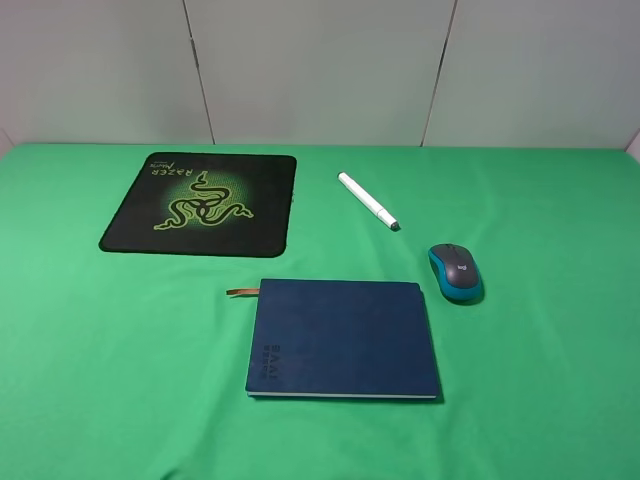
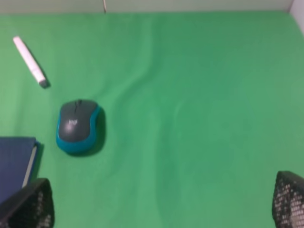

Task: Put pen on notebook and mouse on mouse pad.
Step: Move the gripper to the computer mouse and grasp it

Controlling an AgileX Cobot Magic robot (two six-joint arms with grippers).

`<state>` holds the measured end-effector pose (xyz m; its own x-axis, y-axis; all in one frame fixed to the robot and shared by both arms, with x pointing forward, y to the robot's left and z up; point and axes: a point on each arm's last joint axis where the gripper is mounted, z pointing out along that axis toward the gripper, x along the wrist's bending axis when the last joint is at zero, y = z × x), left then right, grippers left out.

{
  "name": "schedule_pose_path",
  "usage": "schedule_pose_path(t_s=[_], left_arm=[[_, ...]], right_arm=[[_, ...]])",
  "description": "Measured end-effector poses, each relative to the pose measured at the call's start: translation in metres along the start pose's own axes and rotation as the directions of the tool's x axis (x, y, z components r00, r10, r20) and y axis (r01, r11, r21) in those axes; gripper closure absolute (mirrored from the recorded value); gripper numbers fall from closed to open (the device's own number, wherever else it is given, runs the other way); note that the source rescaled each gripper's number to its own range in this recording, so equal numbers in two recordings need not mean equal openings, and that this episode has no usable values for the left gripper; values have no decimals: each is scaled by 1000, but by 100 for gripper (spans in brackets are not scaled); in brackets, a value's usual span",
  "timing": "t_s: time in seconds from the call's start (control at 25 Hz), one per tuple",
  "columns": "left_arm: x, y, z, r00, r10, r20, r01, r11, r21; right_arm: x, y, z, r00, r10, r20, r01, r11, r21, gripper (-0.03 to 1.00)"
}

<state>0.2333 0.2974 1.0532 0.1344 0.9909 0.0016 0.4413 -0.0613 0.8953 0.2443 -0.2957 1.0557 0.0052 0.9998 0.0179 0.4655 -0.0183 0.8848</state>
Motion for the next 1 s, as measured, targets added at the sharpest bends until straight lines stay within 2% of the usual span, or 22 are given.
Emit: schedule_pose_path(t_s=[0.36,0.72,1.0], left_arm=[[0,0,0,1000,0,0,0,1000,0],[0,0,0,1000,0,0,0,1000,0],[0,0,0,1000,0,0,0,1000,0]], right_arm=[[0,49,27,1000,5,-12,-3,983,184,-3],[-1,113,66,997,-66,-34,73,957,280,-3],[19,139,107,977,-154,-149,198,915,352,-3]])
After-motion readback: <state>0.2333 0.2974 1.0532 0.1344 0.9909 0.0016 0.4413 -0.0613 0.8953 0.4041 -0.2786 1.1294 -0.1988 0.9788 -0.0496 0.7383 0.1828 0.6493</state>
